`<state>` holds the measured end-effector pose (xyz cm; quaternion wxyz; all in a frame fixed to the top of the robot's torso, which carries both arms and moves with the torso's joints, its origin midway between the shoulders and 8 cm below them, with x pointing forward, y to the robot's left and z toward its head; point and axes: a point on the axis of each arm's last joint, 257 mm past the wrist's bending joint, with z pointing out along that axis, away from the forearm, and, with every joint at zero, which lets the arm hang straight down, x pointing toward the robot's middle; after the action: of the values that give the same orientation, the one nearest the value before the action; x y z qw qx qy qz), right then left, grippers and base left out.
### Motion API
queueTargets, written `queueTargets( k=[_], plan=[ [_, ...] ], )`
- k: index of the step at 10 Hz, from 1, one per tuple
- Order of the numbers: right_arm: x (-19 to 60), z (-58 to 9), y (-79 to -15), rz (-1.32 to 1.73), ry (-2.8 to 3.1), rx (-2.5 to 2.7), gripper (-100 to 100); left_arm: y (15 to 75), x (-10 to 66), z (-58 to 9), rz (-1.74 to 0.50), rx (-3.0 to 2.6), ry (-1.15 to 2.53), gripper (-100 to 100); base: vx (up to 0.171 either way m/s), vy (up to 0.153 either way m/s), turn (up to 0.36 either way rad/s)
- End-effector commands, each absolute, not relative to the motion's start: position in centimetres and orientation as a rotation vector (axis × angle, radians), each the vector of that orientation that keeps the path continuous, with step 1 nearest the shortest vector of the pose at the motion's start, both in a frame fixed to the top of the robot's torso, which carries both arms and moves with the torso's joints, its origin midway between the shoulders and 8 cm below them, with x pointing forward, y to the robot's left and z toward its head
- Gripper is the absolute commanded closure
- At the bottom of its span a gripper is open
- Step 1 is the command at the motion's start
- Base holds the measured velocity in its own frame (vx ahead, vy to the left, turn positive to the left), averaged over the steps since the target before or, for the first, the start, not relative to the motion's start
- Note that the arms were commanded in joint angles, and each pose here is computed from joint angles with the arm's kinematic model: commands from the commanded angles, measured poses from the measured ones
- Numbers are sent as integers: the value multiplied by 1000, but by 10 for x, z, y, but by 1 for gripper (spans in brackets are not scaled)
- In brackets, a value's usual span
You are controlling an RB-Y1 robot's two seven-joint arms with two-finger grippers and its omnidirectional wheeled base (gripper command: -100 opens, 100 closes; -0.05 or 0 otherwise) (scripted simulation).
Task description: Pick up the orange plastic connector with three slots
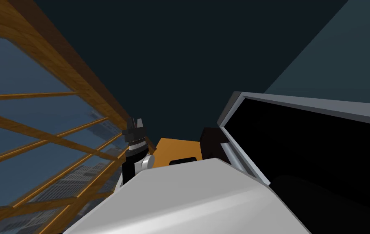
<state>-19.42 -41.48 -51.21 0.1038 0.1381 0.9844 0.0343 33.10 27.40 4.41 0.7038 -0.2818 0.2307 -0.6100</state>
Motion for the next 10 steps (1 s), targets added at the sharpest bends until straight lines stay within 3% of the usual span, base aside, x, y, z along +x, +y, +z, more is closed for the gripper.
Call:
queueTargets(
  k=[1,2,3,6,7,10],
  plan=[
    [-194,-512,-415,101,2903,407,-100,274,331,44,-1357,-627,513,0,25,-2,51],
    [-194,-512,-416,100,2903,402,0,274,331,44,-1357,-627,513,0,0,0,0],
    [-184,-521,-417,90,2889,411,-100,274,331,44,-1357,-627,513,0,-43,19,24],
    [-176,-529,-417,83,2878,419,-100,274,331,44,-1357,-627,513,0,-82,33,14],
    [-176,-529,-417,82,2877,419,100,274,331,44,-1357,-627,513,0,-8,4,-3],
    [-179,-528,-421,66,2885,413,100,274,331,44,-1357,-627,513,0,-2,-1,2]
  ],
)
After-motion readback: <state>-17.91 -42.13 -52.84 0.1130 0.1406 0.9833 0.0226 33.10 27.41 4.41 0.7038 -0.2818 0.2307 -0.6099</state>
